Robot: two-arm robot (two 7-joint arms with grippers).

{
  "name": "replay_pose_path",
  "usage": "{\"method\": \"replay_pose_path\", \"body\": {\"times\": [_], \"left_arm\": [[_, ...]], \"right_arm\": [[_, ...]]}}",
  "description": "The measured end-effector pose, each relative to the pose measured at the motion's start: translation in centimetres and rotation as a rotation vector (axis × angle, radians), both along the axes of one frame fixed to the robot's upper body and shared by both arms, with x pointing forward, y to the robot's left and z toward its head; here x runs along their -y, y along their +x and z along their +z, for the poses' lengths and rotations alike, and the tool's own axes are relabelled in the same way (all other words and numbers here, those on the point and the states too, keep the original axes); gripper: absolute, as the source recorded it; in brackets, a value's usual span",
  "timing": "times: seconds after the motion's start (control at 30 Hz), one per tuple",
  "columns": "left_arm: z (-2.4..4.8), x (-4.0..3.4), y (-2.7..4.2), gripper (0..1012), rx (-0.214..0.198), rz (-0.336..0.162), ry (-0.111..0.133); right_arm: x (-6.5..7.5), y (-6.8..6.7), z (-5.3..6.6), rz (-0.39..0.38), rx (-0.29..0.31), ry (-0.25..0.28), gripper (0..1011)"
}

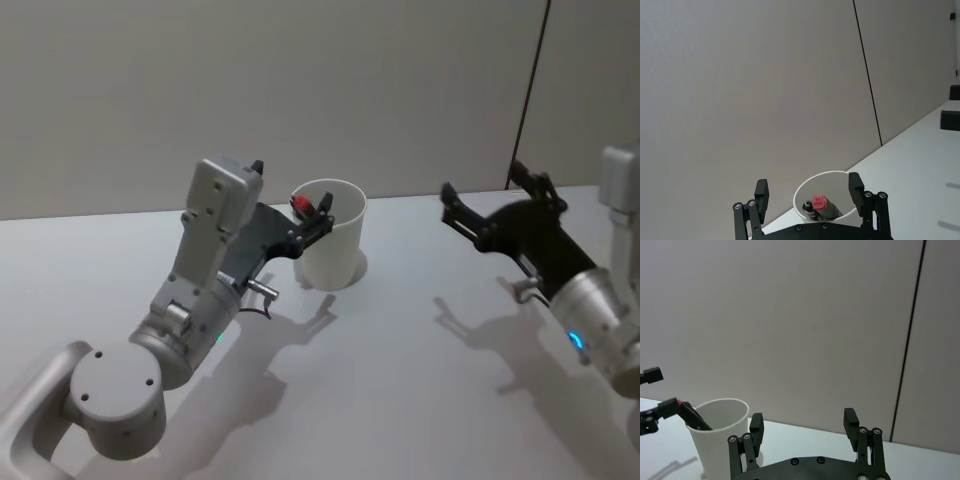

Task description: Place the pen into the pen holder.

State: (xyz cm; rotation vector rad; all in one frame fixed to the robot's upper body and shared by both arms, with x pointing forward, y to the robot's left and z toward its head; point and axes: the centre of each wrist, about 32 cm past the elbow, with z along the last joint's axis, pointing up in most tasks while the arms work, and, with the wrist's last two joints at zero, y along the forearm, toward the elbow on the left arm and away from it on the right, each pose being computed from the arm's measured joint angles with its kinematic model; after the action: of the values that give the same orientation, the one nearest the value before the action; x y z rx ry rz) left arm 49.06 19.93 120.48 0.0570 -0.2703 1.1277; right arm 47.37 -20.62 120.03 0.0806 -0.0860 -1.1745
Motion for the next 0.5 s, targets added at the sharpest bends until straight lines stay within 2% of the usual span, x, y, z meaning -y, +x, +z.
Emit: {"method": "replay_pose_path", "body": {"times": [0.27,0.5], "left_arm": [[-0.05,0.1,0.12,1000,-0.005,-0.004,0.002],[-0.05,0.1,0.14,1000,-0.005,-0.004,0.002]], "right_arm": [[2.0,-1.9,-0.8,-0.037,-0.025,-0.02,1001],[2.9,-2.9,-1.1,-0.054,-0.037,-0.031,1001]]}}
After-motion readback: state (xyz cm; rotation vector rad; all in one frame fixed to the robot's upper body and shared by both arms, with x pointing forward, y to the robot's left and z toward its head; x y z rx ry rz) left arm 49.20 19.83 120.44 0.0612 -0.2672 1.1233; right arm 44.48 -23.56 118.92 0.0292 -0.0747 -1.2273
